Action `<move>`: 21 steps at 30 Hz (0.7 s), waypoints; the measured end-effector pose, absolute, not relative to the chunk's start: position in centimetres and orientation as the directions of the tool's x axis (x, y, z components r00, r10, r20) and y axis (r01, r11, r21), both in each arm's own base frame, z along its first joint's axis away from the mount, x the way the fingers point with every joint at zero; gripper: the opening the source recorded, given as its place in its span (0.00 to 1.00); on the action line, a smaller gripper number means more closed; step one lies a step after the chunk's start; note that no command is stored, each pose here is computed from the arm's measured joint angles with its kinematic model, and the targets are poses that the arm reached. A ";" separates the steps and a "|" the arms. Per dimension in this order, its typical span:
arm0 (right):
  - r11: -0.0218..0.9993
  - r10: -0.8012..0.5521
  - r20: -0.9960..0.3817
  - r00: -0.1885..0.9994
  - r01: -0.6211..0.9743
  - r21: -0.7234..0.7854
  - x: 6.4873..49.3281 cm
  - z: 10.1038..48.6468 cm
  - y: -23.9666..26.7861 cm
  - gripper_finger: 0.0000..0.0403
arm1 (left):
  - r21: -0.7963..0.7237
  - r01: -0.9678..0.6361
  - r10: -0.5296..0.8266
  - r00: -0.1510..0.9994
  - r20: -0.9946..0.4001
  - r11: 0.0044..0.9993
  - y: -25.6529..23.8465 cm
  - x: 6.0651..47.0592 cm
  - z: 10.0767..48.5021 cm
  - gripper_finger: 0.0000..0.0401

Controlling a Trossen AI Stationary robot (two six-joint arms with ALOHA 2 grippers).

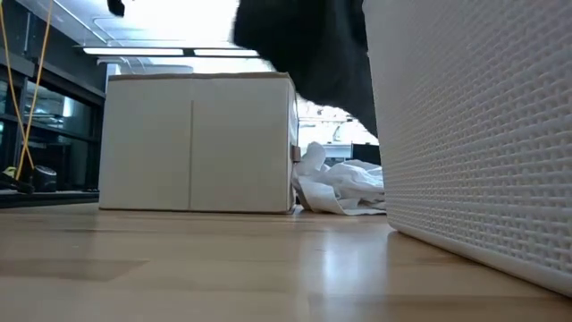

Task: Sort clothes
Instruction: Put the black shorts into the laundry organizer

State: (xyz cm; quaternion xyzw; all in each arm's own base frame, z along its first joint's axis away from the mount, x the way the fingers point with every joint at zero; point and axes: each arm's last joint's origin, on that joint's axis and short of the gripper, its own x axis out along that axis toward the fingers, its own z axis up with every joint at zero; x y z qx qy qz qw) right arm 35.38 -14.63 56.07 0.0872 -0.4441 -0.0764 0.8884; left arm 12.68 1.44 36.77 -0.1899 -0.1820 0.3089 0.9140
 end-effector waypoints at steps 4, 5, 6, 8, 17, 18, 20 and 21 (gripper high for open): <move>0.957 -0.171 0.867 0.467 -0.130 0.259 37.9 54.6 -16.2 0.00 | -0.485 -0.364 0.576 0.703 0.417 0.795 1.3 11.7 39.0 0.43; 0.950 -0.194 0.889 0.415 -0.147 0.276 38.0 53.9 -16.5 0.00 | -0.474 -0.336 0.557 0.685 0.470 0.814 1.3 11.4 39.5 0.43; 0.943 -0.211 0.895 0.392 -0.160 0.293 38.3 53.1 -16.9 0.00 | -0.459 -0.310 0.535 0.666 0.521 0.833 1.2 11.0 40.0 0.43; 0.929 -0.234 0.893 0.386 -0.184 0.322 38.9 51.9 -17.7 0.00 | -0.424 -0.289 0.504 0.628 0.593 0.858 1.1 10.5 40.7 0.43; 0.919 -0.162 0.377 0.912 0.001 0.394 45.7 44.1 -19.4 0.00 | -0.375 -0.316 0.488 0.632 0.602 0.872 1.1 10.2 40.7 0.43; 0.921 -0.152 0.291 0.944 0.028 0.389 46.4 42.8 -19.4 0.00 | -0.371 -0.320 0.487 0.641 0.593 0.872 1.1 10.3 40.7 0.43; 0.917 -0.121 0.117 0.986 0.066 0.393 47.3 40.6 -19.3 0.00 | -0.370 -0.322 0.488 0.653 0.580 0.871 1.1 10.4 40.5 0.43; 0.914 -0.105 0.037 0.994 0.082 0.398 47.6 39.5 -19.1 0.01 | -0.374 -0.323 0.491 0.654 0.576 0.869 1.1 10.5 40.5 0.43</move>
